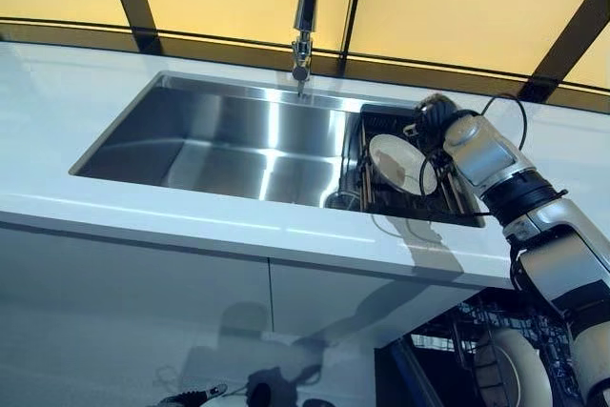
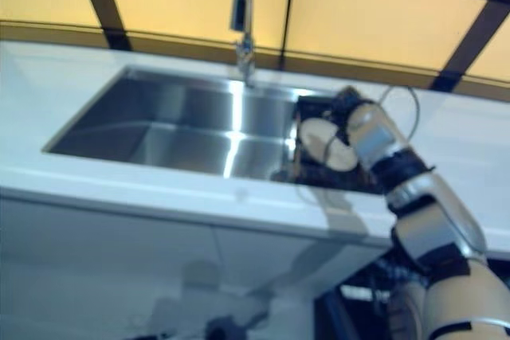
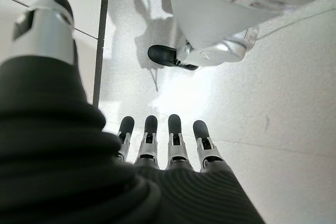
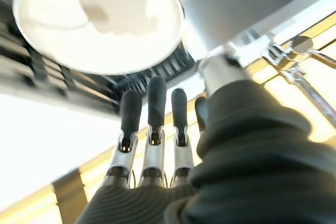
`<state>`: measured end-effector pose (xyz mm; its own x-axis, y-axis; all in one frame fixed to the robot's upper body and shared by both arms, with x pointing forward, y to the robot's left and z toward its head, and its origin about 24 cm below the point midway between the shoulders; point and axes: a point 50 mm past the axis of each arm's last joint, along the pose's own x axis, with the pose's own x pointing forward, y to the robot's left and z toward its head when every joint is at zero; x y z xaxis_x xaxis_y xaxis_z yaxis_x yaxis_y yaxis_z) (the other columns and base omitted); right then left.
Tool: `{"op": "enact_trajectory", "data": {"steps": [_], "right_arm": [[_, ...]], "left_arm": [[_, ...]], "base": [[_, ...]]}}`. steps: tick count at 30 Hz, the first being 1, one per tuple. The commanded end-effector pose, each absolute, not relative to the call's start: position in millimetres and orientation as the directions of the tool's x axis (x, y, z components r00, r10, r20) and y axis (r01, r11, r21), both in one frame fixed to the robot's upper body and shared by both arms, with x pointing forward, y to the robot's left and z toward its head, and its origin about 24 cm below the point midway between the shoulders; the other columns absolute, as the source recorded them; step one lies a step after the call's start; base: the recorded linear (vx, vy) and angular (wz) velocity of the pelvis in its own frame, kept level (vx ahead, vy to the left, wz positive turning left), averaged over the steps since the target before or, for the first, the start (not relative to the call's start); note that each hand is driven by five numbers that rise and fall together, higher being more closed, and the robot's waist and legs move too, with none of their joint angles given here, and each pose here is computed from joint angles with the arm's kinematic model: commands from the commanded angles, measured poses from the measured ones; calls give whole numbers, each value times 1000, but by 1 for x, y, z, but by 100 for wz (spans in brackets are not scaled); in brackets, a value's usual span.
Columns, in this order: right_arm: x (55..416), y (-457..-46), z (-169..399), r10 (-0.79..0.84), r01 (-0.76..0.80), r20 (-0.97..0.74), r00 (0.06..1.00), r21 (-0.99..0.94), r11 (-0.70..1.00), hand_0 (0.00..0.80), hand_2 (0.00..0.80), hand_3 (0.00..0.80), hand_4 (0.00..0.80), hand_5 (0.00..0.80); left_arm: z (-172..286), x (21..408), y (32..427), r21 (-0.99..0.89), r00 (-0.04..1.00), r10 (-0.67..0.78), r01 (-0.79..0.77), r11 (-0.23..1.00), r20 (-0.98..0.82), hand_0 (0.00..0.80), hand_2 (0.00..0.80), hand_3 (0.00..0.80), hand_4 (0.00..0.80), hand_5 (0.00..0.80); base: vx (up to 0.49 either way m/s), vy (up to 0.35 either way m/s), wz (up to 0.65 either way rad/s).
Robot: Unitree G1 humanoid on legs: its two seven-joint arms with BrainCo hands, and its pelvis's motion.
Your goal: Take plates into dishwasher
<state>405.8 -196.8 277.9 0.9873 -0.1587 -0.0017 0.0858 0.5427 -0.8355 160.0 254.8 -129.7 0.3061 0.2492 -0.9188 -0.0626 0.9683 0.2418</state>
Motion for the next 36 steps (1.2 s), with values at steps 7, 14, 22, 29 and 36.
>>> {"op": "enact_trajectory", "data": {"steps": [7,14,22,29,36], "right_arm": [[405,-180,300,-75,68,45,996,-943,326,0,0,0,0,0],[409,-180,276,-73,-39,-70,995,-931,363,0,0,0,0,0],[409,-185,262,-84,-94,-132,988,-930,356,0,0,0,0,0],[409,-192,258,-109,-125,-168,980,-940,318,0,0,0,0,0],[408,-204,263,-145,-128,-173,974,-953,273,0,0,0,0,0]], "left_arm": [[-129,152,268,312,284,292,26,950,-913,0,0,0,0,0],[-126,158,268,316,301,294,26,948,-907,0,0,0,0,0],[-123,166,268,328,333,304,17,945,-893,0,0,0,0,0],[-118,173,268,330,356,308,1,944,-882,0,0,0,0,0],[-116,173,273,337,367,312,5,941,-876,0,0,0,0,0]], "base": [[0,0,0],[-17,-9,0],[-19,-10,0],[-35,-17,0],[-5,-4,0]]}}
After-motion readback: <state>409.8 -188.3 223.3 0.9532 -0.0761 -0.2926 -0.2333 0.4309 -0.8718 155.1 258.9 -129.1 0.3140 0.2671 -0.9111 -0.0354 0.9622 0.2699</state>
